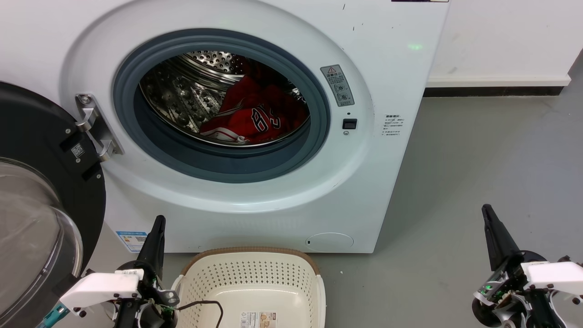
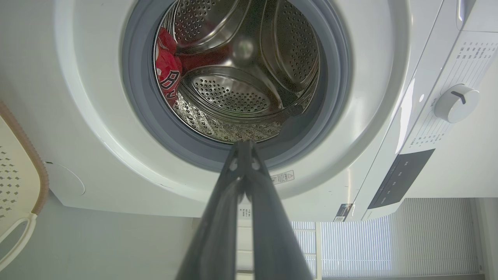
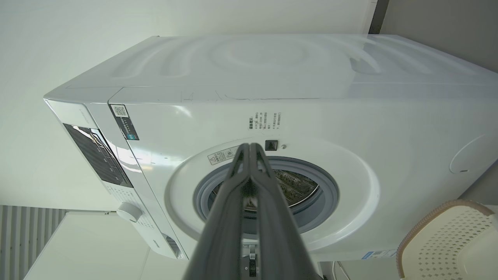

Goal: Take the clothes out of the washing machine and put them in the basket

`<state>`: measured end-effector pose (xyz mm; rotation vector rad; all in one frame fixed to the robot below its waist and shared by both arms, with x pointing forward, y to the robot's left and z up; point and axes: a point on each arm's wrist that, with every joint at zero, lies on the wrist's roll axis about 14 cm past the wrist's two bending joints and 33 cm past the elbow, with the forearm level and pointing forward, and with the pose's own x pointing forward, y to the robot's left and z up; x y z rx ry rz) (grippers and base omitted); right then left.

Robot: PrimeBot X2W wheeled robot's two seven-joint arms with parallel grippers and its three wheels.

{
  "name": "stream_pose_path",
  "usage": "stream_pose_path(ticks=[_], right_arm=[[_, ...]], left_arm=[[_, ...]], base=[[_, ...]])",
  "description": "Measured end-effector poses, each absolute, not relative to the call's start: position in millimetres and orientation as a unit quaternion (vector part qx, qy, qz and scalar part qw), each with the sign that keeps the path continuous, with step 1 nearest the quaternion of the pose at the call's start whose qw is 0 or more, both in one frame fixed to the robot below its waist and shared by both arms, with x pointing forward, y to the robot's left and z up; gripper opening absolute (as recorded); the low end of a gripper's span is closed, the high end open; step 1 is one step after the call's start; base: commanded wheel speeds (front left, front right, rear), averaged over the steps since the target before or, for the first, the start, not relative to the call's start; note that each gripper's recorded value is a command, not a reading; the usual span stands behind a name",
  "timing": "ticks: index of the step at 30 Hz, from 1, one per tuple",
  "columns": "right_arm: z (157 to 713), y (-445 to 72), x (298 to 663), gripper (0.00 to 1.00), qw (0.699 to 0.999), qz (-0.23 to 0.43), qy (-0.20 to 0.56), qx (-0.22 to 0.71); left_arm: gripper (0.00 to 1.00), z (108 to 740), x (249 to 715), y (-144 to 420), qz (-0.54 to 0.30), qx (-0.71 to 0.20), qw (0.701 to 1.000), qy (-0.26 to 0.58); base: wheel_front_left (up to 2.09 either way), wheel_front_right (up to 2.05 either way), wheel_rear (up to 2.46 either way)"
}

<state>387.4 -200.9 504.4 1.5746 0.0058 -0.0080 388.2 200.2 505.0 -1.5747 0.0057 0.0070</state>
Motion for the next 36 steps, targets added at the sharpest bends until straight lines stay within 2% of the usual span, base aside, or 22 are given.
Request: stream_pose_path(ticks=[20, 21, 30, 36], right_arm=[[504, -201, 387, 0.0, 0.706, -0.004, 0.003, 0.708], [502, -201, 387, 1.0, 0.706, -0.006, 0.005, 0.709], [493, -199, 381, 1.0, 0.712, -0.019, 0.009, 0.702], [496, -198, 381, 1.0, 0.734, -0.02, 0.004, 0.679]], left_arm=[[0.0, 505, 388, 200, 0.003, -0.708, 0.706, 0.003], [1.0, 503, 388, 200, 0.006, -0.709, 0.705, 0.005], [1.0, 494, 383, 193, 0.014, -0.704, 0.71, 0.016], [1.0, 502, 385, 190, 0.007, -0.681, 0.732, 0.006]], base=[[0.0, 0.0, 0.0], [0.0, 0.0, 0.0], [0.0, 0.0, 0.0], [0.0, 0.0, 0.0]])
